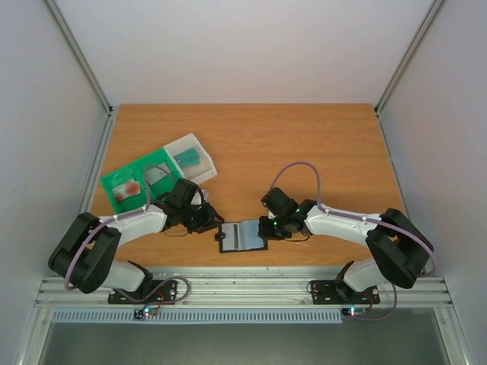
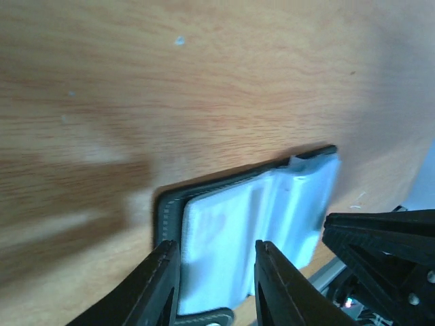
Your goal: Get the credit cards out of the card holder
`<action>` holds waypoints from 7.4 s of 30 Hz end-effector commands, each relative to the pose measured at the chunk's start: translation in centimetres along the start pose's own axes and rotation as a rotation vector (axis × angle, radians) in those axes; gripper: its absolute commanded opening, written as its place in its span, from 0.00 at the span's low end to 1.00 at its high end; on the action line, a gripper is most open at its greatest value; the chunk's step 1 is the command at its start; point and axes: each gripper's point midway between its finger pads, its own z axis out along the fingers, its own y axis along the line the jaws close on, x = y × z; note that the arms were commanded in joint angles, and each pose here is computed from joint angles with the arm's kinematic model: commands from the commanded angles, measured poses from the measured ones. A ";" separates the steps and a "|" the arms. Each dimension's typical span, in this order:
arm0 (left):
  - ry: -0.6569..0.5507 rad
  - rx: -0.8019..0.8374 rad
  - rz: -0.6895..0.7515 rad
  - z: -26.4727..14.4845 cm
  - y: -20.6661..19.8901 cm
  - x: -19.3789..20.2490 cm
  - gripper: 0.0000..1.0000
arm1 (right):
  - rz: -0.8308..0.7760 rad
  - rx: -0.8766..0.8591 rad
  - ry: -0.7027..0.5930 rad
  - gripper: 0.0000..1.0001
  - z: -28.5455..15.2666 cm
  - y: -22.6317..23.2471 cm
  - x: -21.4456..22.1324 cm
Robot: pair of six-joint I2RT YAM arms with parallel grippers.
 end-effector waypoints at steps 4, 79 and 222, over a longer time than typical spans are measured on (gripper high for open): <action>-0.035 0.033 0.038 -1.4 -2.4 -0.7 0.35 | -0.015 -0.001 -0.084 0.25 -3.8 1.7 -1.2; 0.044 0.137 0.001 2.0 -2.0 0.4 0.36 | -0.009 0.097 0.006 0.01 4.7 1.2 0.4; 0.029 0.102 0.039 6.0 -4.6 2.3 0.03 | -0.028 0.119 -0.145 0.09 1.0 -1.2 0.5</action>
